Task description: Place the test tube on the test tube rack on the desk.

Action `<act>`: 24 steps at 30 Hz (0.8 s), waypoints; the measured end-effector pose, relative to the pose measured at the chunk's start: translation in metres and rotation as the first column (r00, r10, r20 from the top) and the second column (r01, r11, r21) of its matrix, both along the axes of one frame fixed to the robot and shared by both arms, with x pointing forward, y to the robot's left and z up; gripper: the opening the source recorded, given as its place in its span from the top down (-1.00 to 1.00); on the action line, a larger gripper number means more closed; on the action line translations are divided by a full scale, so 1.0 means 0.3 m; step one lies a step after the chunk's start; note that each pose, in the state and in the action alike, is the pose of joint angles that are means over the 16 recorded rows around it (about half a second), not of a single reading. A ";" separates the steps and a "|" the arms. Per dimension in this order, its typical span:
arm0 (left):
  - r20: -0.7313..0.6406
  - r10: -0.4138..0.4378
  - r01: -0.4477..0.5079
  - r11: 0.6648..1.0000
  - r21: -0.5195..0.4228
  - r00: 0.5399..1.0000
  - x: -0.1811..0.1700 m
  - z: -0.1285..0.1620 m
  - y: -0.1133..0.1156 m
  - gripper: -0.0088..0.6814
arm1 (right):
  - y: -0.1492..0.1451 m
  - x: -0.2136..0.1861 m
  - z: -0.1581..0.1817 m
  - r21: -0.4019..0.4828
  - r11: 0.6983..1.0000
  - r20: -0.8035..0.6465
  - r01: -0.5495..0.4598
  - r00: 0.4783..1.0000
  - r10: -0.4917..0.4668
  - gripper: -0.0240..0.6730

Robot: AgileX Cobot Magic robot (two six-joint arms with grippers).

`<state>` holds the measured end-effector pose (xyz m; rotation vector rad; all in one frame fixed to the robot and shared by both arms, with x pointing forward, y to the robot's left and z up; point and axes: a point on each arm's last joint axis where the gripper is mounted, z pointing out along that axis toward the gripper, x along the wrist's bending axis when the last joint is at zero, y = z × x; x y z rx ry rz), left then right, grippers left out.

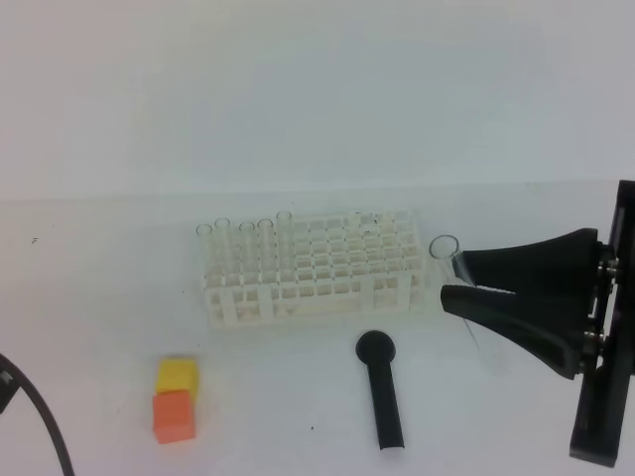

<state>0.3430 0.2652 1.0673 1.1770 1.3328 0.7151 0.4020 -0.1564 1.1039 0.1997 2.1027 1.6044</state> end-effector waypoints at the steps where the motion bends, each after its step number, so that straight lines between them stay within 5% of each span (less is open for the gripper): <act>1: -0.002 0.001 -0.001 1.000 -0.001 1.000 0.000 -0.001 0.000 0.98 | 0.000 0.000 0.000 0.000 1.000 0.003 0.000 1.000 0.000 0.57; 9: -0.129 0.081 -0.095 0.989 -0.111 0.988 -0.003 -0.033 0.023 0.98 | 0.000 0.002 0.004 0.002 1.000 0.024 0.001 1.000 -0.001 0.57; 14: -0.279 0.197 -0.265 0.935 -0.234 0.940 -0.020 -0.068 0.067 0.98 | 0.000 0.002 0.005 0.001 1.000 0.032 0.002 0.999 -0.002 0.57; 18: -0.428 0.275 -0.440 0.826 -0.354 0.861 -0.052 -0.101 0.106 0.98 | -0.001 0.003 0.005 0.001 1.000 0.034 0.004 0.999 -0.004 0.57; 24: -0.583 0.326 -0.643 0.588 -0.491 0.744 -0.111 -0.155 0.145 0.98 | 0.000 0.006 0.003 -0.002 1.000 0.033 0.007 0.999 -0.007 0.57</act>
